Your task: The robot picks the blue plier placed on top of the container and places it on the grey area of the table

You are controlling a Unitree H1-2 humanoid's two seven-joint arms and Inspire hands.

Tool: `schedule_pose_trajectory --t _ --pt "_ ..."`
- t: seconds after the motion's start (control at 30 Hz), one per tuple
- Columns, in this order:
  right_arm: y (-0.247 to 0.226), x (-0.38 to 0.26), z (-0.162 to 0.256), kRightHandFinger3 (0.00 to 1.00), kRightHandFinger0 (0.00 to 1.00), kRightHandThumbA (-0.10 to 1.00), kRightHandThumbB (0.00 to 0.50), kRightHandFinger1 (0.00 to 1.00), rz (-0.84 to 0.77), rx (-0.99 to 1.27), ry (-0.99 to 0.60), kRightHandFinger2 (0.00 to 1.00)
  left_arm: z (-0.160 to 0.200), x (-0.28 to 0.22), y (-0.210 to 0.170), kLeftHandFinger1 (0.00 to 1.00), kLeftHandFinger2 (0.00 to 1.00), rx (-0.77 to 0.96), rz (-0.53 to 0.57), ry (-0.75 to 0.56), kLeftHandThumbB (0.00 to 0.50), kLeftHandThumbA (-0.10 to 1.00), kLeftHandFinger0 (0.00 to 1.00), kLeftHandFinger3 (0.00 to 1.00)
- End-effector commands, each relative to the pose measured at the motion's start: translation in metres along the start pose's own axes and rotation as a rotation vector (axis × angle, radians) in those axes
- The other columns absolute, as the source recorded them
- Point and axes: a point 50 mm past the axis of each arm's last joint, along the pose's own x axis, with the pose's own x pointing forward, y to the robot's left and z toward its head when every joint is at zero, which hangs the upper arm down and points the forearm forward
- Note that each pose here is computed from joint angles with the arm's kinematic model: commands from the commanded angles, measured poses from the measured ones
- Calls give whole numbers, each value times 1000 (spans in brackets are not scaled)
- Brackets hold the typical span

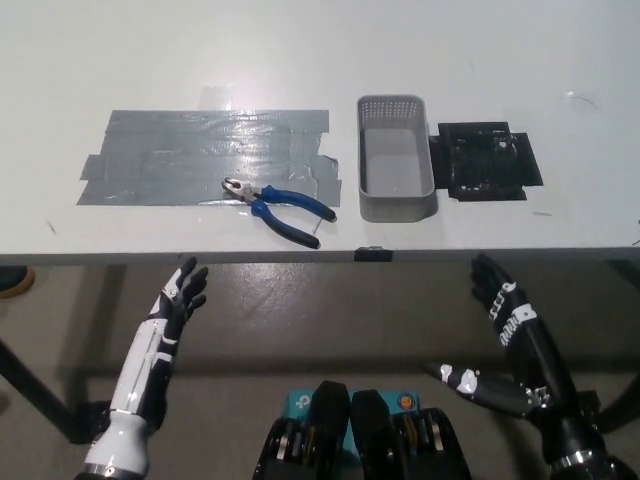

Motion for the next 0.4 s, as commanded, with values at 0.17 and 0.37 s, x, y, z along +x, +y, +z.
schedule_pose_trajectory --t 0.17,0.37 --pt "-1 3 5 1000 1000 999 78 1000 20 40 -101 1000 7 -5 2 1000 1000 -3 15 -39 60 1000 1000 1000" --pt "0 4 0 1000 1000 965 73 1000 36 24 -93 1000 3 -6 4 1000 1000 -3 17 -36 54 1000 1000 1000"
